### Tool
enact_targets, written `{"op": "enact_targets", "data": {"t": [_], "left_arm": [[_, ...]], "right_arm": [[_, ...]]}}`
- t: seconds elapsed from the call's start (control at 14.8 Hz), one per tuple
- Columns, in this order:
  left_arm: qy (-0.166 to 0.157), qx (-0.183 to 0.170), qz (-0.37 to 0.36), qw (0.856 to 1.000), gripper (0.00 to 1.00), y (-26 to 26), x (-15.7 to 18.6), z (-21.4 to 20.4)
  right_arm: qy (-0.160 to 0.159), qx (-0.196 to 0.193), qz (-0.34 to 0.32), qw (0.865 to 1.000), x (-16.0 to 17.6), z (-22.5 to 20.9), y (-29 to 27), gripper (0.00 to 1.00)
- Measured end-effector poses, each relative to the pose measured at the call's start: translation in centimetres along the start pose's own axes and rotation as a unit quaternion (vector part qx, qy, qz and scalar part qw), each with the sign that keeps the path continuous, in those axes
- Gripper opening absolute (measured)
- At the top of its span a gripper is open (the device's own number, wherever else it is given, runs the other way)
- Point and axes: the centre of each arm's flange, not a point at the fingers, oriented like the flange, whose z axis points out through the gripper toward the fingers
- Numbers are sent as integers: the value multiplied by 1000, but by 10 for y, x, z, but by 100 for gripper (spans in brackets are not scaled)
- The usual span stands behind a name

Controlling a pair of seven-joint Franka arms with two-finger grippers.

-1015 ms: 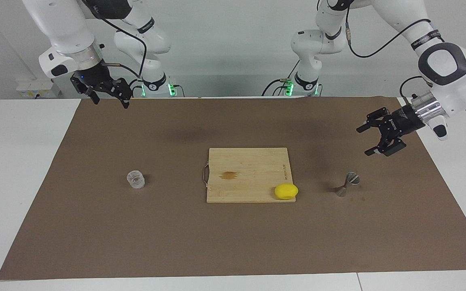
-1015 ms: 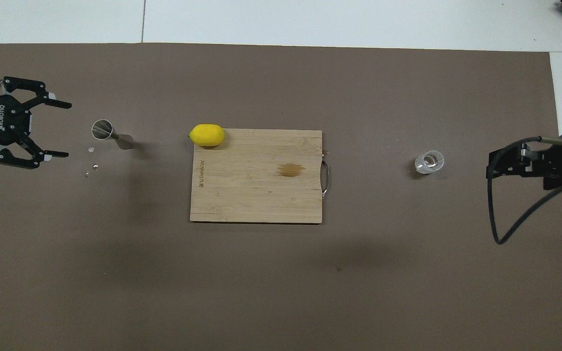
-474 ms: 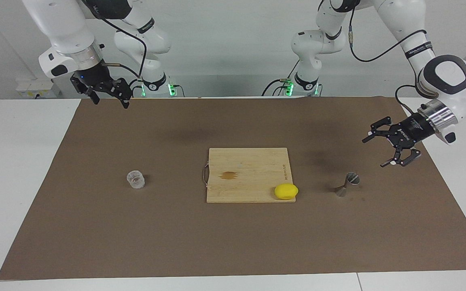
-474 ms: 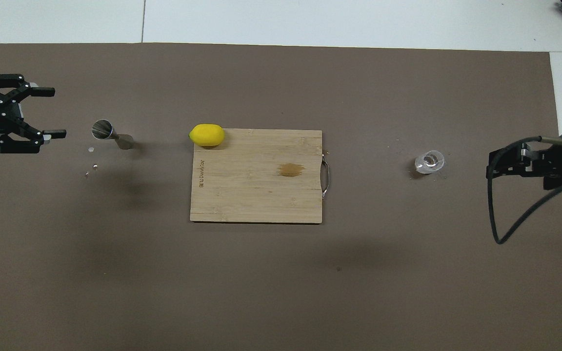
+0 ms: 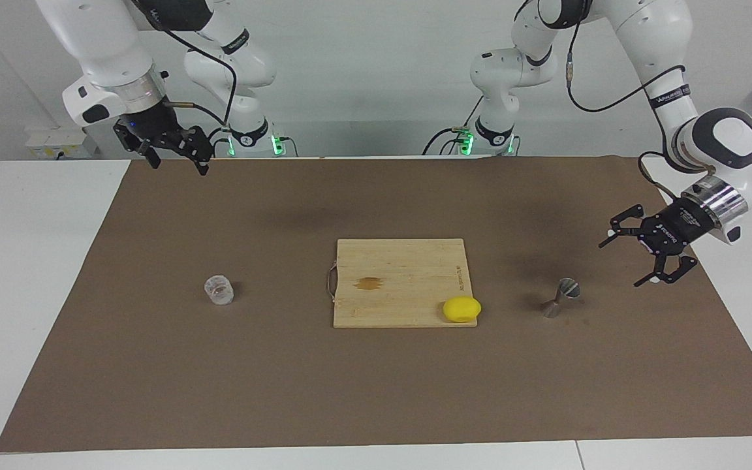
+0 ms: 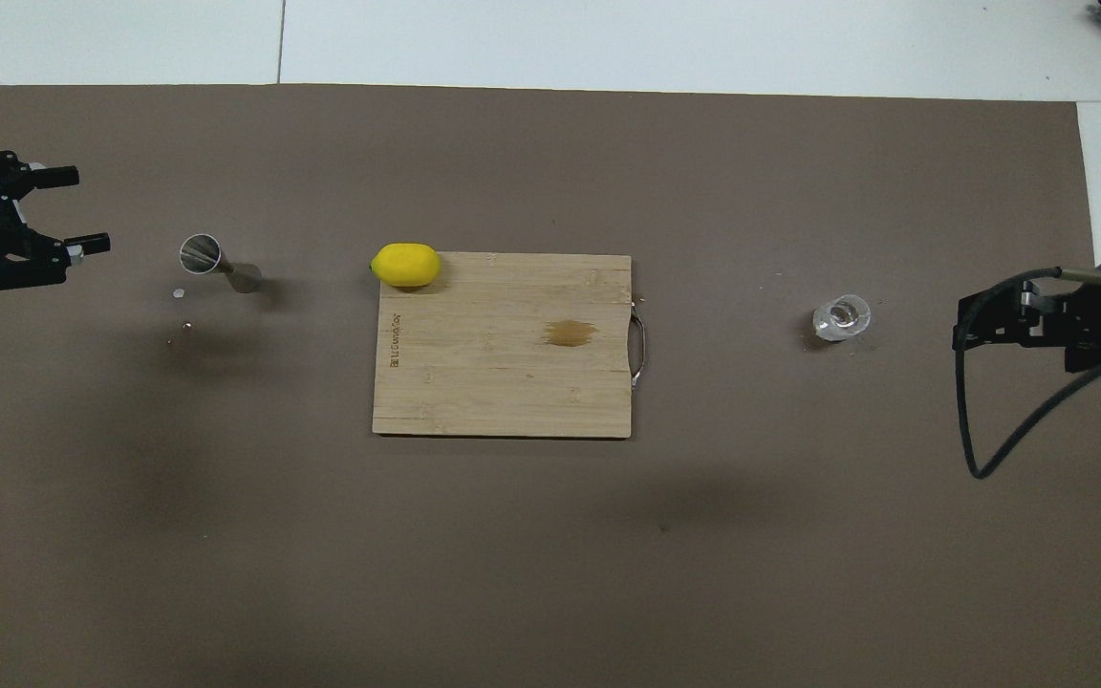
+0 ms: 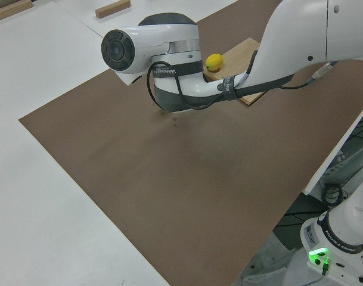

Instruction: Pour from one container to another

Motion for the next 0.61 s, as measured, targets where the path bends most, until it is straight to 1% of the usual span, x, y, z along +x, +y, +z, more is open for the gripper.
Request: {"op": "enact_targets", "data": {"t": [0.14, 0.2, 0.34, 0.47, 0.61], "left_arm": [[3, -4, -5, 1000, 100, 4, 10, 6], [4, 0, 5, 1000, 100, 4, 15, 10], [5, 16, 42, 999, 100, 0, 24, 23], [1, 41, 77, 996, 100, -8, 34, 36], [-2, 56, 96, 994, 100, -14, 45, 43]], "right_arm": [[0, 0, 0, 1000, 0, 0, 0, 100], [0, 0, 0, 1000, 0, 0, 0, 100], [0, 0, 0, 1000, 0, 0, 0, 100], [0, 0, 0, 1000, 0, 0, 0, 100], [0, 0, 0, 1000, 0, 0, 0, 100]]}}
